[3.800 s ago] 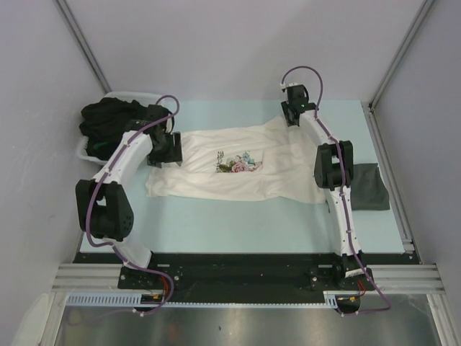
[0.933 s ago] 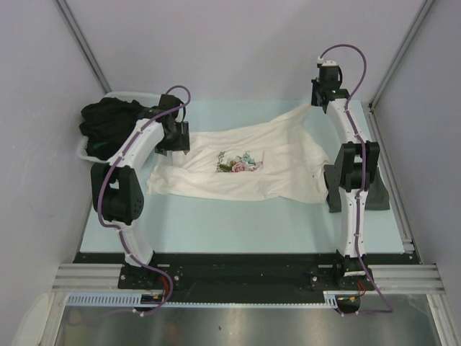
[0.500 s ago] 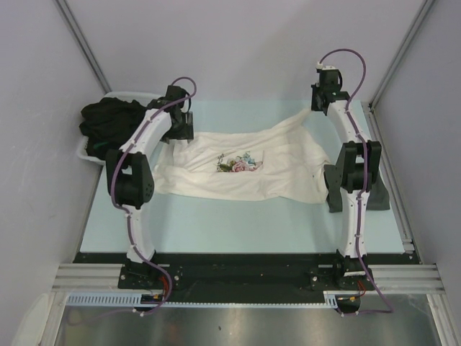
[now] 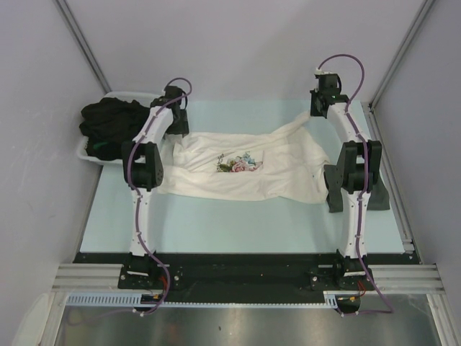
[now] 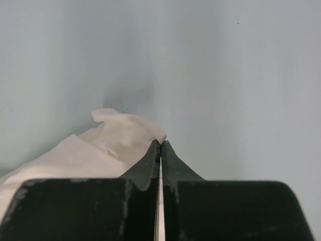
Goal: Fold and stack the t-shirts
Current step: Grap the side of the flattened tshirt furthest away from the robot with both arms, then fold the other side of the tshirt into a rectangle
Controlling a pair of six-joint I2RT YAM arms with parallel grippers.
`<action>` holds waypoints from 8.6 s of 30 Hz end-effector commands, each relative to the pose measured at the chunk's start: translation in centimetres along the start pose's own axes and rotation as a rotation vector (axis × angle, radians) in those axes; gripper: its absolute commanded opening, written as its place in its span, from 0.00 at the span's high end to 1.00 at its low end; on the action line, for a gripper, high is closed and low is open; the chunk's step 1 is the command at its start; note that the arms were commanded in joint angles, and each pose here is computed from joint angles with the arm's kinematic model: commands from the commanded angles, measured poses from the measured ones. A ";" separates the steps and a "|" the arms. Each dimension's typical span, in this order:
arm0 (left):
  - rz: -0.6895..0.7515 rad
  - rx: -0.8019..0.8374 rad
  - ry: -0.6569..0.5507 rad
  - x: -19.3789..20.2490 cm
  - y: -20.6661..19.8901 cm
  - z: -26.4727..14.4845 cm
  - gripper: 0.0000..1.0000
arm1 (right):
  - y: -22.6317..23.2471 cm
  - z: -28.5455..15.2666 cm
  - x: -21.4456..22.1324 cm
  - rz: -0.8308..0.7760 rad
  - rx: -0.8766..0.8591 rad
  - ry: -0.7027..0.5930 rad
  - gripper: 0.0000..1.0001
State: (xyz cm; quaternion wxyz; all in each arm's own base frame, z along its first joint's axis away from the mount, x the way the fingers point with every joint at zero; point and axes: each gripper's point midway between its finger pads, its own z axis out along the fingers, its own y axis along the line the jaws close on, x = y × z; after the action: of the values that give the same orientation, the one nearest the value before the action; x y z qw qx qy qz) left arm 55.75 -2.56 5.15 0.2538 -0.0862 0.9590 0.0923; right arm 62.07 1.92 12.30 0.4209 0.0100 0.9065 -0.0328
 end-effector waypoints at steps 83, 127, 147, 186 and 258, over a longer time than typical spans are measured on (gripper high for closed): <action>-0.052 -0.076 -0.034 -1.9 6.0 4.1 0.94 | -1.8 -4.4 -3.4 -0.100 0.118 -0.060 1.00; -0.018 0.205 -0.346 -10.1 2.3 -9.4 1.00 | -4.7 -10.0 -4.6 -0.053 0.179 -0.090 1.00; 0.031 0.134 -0.213 -4.3 5.3 -13.4 1.00 | -1.4 -14.3 2.0 0.094 0.015 0.190 1.00; 0.046 0.017 0.112 10.6 9.0 -14.6 0.96 | 0.4 -19.7 18.6 0.136 0.098 0.774 1.00; 0.099 -0.046 0.200 9.9 6.6 -2.4 0.65 | -2.0 -18.3 6.4 0.111 0.137 0.425 0.64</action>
State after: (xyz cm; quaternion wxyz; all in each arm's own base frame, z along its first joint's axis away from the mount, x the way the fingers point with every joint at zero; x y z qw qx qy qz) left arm 44.35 1.15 3.24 0.1432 -0.0523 0.9829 0.1032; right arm 43.84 1.22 17.55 0.1952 0.0939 0.9732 -0.0775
